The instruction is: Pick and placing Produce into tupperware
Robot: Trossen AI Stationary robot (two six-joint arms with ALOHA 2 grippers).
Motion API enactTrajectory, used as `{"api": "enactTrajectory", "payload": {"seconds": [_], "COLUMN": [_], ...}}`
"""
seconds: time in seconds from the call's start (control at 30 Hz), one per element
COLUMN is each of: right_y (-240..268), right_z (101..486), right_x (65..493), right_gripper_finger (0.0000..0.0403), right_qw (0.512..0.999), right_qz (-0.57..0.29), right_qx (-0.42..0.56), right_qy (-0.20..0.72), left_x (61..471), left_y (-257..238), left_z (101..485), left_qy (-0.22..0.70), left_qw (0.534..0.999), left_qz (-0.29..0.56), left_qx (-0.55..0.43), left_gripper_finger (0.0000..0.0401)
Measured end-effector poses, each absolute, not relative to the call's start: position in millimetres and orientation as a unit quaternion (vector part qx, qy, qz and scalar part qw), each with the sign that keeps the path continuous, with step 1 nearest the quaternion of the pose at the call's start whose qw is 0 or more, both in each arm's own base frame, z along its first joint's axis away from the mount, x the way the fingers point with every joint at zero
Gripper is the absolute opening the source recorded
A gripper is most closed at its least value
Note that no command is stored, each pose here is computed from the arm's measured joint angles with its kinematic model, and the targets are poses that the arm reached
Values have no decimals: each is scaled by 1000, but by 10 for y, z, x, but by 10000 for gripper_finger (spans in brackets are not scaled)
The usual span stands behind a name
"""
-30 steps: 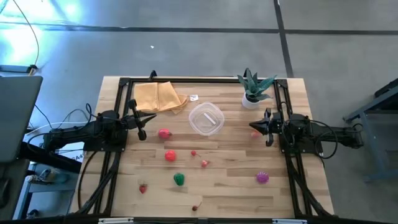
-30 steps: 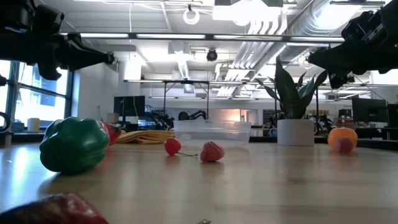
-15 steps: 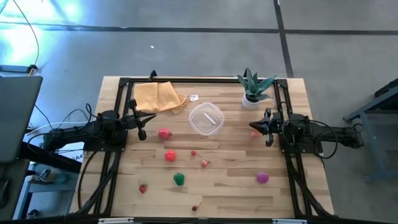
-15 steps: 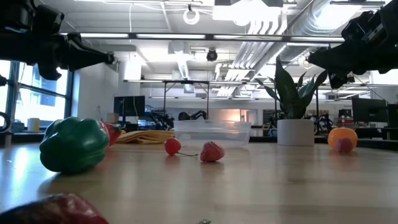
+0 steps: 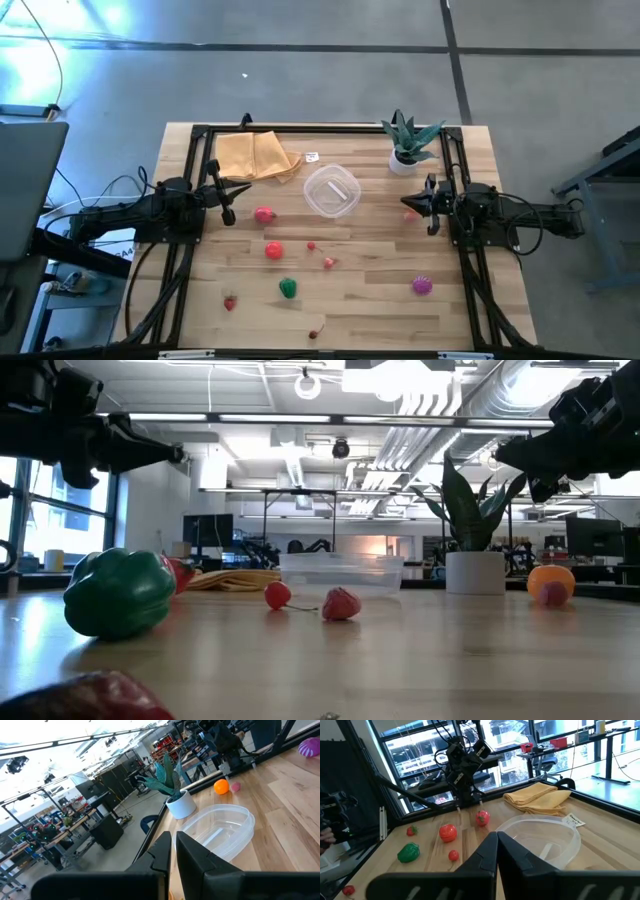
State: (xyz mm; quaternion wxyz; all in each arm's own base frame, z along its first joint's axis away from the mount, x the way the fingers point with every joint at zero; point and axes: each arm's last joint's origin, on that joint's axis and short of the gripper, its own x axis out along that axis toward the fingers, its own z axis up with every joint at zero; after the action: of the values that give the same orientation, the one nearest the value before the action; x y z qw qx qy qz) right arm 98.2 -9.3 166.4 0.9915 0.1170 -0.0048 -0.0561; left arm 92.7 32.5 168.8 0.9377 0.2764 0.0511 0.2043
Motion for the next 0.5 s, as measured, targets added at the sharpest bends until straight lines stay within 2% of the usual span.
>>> {"api": "enactTrajectory", "payload": {"seconds": [0.2,0.5], "right_y": [-99,-100], "right_z": [1689,1881], "right_x": [981,957], "right_gripper_finger": [0,0], "right_qw": [983,978], "right_qz": [-64,-51], "right_qx": [169,164], "right_qy": [-23,-122], "left_x": [927,925], "left_y": [324,324], "left_z": [1713,1737], "left_qy": [39,26], "left_qw": [937,937], "left_qz": [208,211], "left_qx": [277,278], "left_gripper_finger": [19,19]}}
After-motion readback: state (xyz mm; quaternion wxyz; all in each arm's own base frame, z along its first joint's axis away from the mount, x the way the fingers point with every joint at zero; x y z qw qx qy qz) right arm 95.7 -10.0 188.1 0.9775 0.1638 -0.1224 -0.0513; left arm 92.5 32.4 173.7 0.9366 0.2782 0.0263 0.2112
